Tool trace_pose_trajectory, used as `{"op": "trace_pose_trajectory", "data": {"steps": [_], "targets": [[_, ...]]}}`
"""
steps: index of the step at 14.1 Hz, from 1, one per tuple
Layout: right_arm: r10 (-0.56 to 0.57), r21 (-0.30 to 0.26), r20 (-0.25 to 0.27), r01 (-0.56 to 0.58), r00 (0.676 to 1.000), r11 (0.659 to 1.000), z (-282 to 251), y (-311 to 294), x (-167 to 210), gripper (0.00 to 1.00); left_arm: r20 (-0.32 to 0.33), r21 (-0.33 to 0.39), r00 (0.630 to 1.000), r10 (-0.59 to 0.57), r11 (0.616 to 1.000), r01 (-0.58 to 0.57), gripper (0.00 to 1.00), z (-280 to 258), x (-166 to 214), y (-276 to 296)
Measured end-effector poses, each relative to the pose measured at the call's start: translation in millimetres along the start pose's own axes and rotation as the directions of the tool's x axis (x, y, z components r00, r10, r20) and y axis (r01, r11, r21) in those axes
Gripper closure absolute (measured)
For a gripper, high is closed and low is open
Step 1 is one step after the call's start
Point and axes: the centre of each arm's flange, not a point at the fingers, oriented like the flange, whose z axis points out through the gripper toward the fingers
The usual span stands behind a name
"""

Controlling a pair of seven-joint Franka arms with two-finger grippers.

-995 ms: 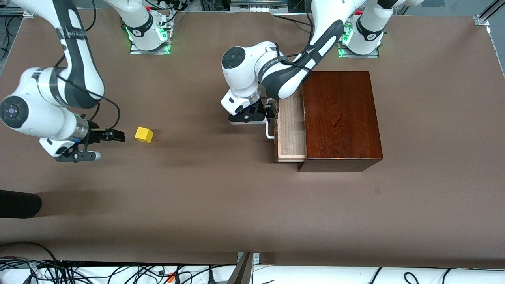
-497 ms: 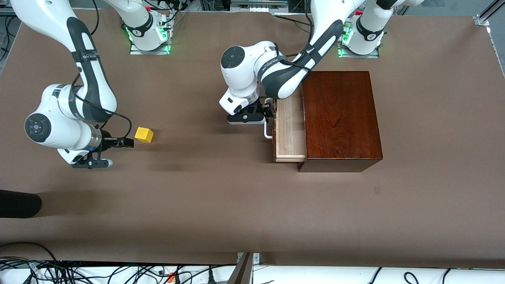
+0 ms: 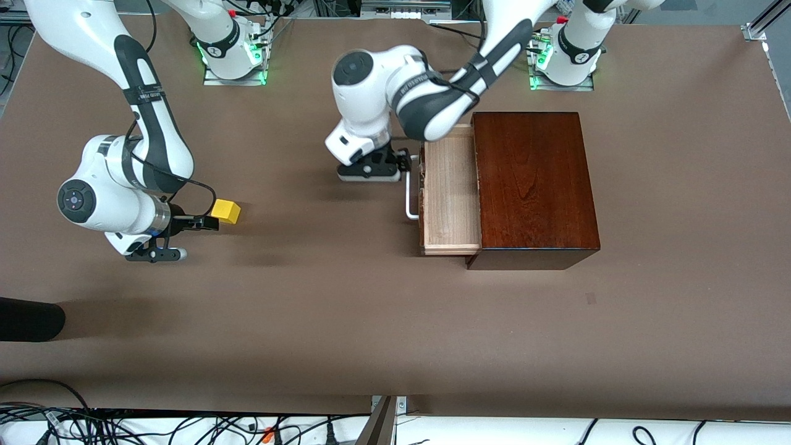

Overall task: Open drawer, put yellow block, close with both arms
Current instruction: 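Pull the drawer open with the left gripper while the right gripper reaches the cube, then grasp the yellow cube with the right gripper while the left gripper withdraws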

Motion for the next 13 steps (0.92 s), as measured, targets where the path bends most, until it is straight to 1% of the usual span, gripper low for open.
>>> {"op": "trace_pose_trajectory", "data": {"steps": [2, 4, 6, 8, 10, 13], "targets": [[0.005, 0.001, 0.015, -0.005, 1.0, 1.0, 10.0, 1.2, -5.5, 0.0, 0.005, 0.011, 1.0, 0.005, 1.0, -0.005, 0.0, -2.5, -3.8, 2.3], [0.007, 0.006, 0.032, -0.007, 0.999, 1.0, 18.9, 0.2, -11.0, 0.0, 0.018, 0.028, 1.0, -0.006, 1.0, 0.005, 0.0, -10.8, 1.2, -3.9], [0.012, 0.01, 0.047, -0.012, 0.999, 1.0, 25.8, -5.0, -15.4, 0.0, 0.045, 0.004, 0.999, -0.018, 1.0, 0.018, 0.0, -48.9, 20.0, -27.4], [0.017, 0.012, 0.057, -0.018, 0.998, 1.0, 30.6, -14.9, -18.4, 0.0, 0.075, -0.011, 0.997, -0.024, 1.0, 0.025, 0.0, -104.2, 49.7, -84.5], [0.014, 0.013, 0.061, -0.015, 0.998, 1.0, 32.4, -19.6, -19.5, 0.0, 0.073, -0.031, 0.996, -0.051, 0.998, 0.053, 0.0, -152.9, 76.9, -154.1], [0.017, 0.011, 0.058, -0.017, 0.998, 1.0, 37.3, -18.6, -22.0, 0.0, 0.066, -0.066, 0.996, -0.052, 0.996, 0.057, 0.0, -197.6, 88.8, -242.5]]}}
